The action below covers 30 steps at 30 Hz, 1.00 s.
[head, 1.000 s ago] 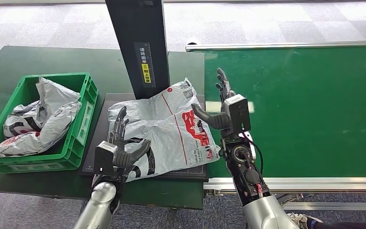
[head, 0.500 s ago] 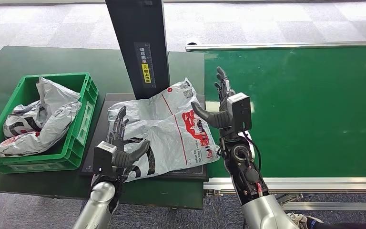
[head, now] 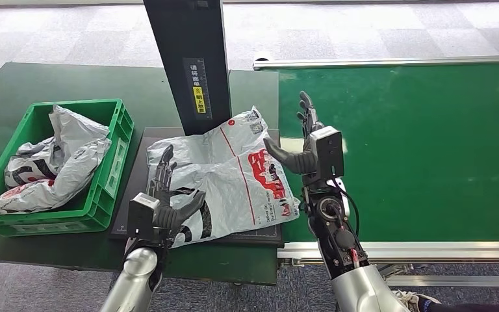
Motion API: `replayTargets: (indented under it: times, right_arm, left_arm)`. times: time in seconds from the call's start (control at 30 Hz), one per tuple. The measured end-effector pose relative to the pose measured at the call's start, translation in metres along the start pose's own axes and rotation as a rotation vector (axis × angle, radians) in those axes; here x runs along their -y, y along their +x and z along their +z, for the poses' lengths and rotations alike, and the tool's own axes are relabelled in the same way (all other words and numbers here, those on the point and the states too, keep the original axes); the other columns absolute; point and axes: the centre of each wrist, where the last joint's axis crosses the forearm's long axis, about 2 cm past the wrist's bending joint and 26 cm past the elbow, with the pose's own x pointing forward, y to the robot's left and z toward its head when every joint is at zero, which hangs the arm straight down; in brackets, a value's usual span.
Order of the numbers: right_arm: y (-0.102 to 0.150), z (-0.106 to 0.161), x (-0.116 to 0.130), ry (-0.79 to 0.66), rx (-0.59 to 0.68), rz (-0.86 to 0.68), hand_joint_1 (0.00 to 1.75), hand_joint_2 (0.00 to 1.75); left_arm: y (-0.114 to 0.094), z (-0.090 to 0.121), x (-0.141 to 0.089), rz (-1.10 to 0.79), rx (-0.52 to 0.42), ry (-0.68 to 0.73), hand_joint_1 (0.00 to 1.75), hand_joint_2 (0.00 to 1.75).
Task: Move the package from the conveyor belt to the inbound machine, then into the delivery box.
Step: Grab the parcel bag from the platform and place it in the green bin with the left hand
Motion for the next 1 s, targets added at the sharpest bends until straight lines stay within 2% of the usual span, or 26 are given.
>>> replayTargets:
  times: [0.67,1.0]
  right_arm:
    - [0.009,0.003,0.008,-0.022,0.011,0.036,0.00,1.75]
    - [0.009,0.004,0.017,-0.044,0.017,0.070,0.00,1.75]
  left_arm:
    - [0.003,-0.001,0.012,0.022,-0.016,-0.003,0.00,1.75]
    - [0.003,0.006,0.016,0.035,-0.028,0.000,0.00,1.75]
